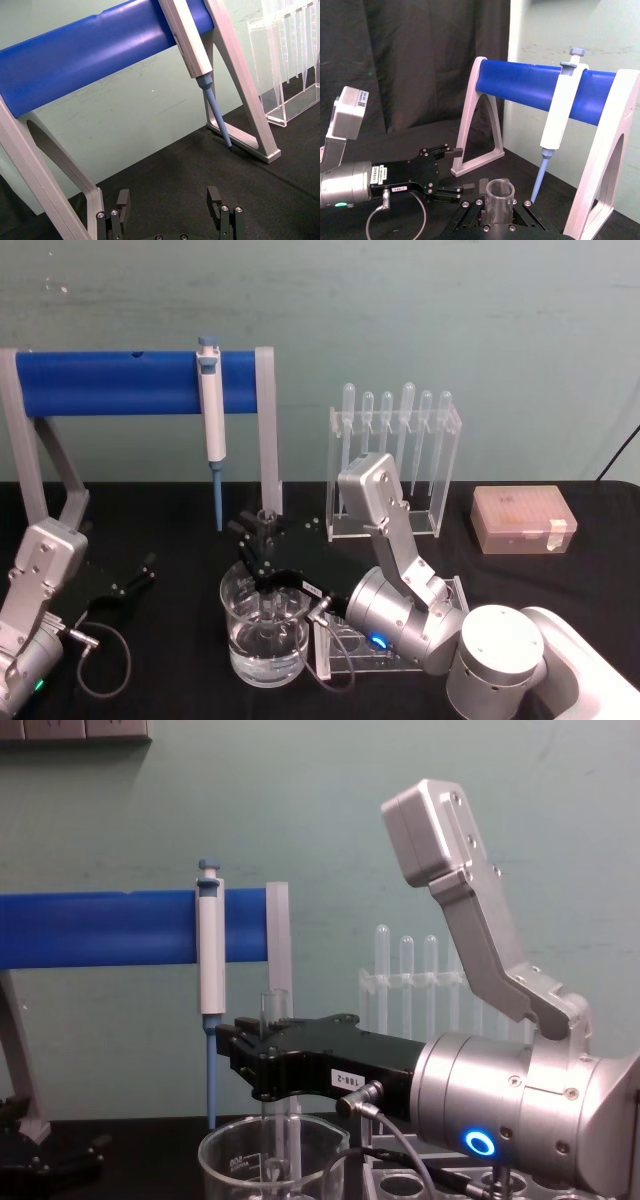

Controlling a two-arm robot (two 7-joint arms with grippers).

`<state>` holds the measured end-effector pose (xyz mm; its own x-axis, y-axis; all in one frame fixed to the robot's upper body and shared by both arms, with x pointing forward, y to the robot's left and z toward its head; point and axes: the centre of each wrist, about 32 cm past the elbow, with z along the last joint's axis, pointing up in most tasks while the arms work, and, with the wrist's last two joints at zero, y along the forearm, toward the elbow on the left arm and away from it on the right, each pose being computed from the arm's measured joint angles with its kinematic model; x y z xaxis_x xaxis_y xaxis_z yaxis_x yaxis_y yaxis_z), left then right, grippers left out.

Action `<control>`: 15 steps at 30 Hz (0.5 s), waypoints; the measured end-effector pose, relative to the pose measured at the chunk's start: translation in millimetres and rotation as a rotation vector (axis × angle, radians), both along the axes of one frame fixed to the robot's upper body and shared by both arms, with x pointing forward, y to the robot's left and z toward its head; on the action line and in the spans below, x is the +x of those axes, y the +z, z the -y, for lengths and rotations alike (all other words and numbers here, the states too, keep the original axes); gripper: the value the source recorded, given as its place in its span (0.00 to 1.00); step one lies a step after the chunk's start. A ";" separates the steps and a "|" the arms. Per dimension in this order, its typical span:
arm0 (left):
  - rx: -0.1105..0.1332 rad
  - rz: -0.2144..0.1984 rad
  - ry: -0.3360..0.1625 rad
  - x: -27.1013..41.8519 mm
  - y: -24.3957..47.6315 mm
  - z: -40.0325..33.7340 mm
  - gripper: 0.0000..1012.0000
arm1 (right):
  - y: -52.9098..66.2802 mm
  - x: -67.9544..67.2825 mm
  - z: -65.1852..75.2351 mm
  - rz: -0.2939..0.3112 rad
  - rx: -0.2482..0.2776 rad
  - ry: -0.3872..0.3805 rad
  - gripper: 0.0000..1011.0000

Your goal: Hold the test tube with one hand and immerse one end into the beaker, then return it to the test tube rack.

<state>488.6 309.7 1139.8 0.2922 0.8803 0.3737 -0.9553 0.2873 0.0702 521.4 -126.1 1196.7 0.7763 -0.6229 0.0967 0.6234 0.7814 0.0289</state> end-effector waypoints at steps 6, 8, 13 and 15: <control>0.000 0.000 0.000 0.0 0.0 0.0 0.99 | 0.0 0.0 0.0 0.000 0.000 0.000 0.13; 0.000 0.000 0.000 0.0 0.0 0.0 0.99 | 0.0 0.0 0.0 0.000 0.000 0.000 0.13; 0.000 0.000 0.000 0.0 0.0 0.0 0.99 | 0.0 0.0 0.0 0.000 0.000 0.000 0.13; 0.000 0.000 0.000 0.0 0.0 0.0 0.99 | 0.0 0.0 0.0 0.000 0.000 0.000 0.13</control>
